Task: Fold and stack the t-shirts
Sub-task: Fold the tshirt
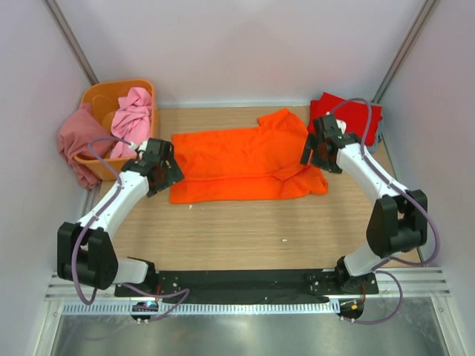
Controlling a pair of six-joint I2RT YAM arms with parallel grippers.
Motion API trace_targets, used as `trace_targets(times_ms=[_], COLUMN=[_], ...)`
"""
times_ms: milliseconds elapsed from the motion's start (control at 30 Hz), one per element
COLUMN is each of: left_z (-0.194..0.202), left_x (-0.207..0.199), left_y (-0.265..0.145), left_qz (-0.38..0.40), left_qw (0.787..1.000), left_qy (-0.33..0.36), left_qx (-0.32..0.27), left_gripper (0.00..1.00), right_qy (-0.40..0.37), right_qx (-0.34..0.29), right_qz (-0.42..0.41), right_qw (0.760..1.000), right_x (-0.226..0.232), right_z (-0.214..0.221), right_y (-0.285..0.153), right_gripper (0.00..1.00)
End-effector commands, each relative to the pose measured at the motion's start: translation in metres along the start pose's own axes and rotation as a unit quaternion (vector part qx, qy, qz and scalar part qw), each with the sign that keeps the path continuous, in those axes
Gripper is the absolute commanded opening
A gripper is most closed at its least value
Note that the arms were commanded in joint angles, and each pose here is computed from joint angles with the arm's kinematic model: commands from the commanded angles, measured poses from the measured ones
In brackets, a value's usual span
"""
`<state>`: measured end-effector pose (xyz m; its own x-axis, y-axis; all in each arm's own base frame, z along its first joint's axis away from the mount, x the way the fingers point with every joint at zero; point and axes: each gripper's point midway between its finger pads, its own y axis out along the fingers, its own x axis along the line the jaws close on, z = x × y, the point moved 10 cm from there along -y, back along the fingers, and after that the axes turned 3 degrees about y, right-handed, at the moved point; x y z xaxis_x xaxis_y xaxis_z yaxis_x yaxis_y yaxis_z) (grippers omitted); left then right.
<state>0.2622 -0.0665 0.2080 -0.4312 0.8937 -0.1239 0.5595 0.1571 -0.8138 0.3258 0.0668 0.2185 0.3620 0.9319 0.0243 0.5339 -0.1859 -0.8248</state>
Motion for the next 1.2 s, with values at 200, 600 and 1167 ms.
trace_targets(times_ms=[200,600,1167], left_z=[0.048,0.058,0.072], left_x=[0.006,0.006,0.009], left_y=[0.03,0.062,0.091], left_qz=[0.012,-0.019,-0.045], left_qw=[0.999,0.999,0.999], left_qy=[-0.006,-0.011,-0.006], left_qx=[0.038,0.024,0.029], left_gripper=[0.86,0.86,0.46], right_qy=[0.065,0.112,0.139], right_qx=[0.047,0.065,0.052], right_qz=[-0.079,-0.105,-0.008], right_qw=[0.994,0.986,0.989], right_x=[-0.025,-0.044,-0.067], right_z=[0.064,0.072,0.089], right_y=[0.016,0.046,0.06], right_gripper=[0.85,0.83,0.69])
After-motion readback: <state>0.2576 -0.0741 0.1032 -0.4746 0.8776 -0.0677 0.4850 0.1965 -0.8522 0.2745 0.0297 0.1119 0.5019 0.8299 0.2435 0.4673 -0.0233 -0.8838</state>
